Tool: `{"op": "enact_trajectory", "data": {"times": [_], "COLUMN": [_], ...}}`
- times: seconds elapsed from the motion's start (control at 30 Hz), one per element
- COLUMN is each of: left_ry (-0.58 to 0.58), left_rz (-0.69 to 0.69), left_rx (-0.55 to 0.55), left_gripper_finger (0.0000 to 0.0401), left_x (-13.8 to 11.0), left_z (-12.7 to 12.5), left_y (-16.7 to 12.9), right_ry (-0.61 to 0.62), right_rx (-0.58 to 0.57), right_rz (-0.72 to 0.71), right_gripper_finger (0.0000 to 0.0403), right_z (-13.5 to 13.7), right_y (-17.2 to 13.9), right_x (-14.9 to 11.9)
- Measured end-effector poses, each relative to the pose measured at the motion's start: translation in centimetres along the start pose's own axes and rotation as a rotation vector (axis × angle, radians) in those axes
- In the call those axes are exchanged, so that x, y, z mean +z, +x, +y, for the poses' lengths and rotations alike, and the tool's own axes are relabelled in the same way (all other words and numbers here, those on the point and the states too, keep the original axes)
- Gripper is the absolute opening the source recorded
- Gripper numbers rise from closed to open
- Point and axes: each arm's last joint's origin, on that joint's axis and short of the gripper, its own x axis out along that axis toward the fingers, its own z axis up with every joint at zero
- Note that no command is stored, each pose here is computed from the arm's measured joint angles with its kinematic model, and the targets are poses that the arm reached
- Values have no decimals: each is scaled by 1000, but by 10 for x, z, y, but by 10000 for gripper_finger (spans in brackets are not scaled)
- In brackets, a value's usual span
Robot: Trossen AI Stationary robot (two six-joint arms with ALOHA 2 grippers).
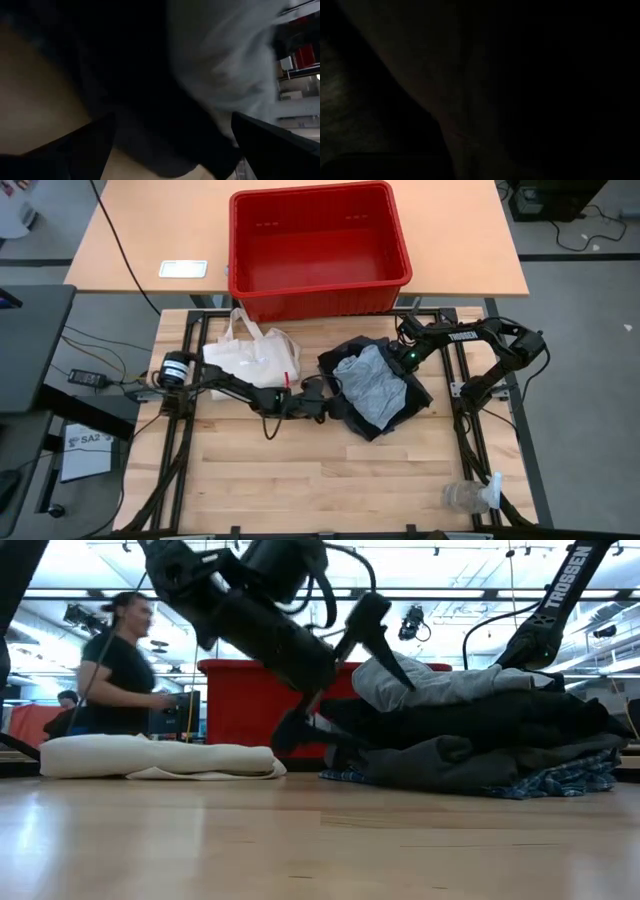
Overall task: Fold laundry
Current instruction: Put the folded clothes into the red bin
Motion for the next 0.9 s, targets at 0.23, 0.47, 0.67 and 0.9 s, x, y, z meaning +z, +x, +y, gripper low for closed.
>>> {"op": "enact_trajectory", "data": {"times": [0.23,0.47,0.67,0.9], "left_ry": [-42,-114,-129,-120], "left_rz": [62,95,123,173], "left_rx": [8,-9,-25,52], "left_gripper_finger": [400,400,400,400], "left_x": [4,12,19,23], "left_z": [17,32,33,29], "left_y": [17,33,35,23], "right_ry": [7,44,74,97], "right_rx": [-6,-2,0,5], "right_rz": [-3,1,16,24], "right_gripper_finger": [114,114,114,114], "right_z": [0,0,0,0], "right_y": [0,0,0,0], "right_x": [0,0,-2,-3]}}
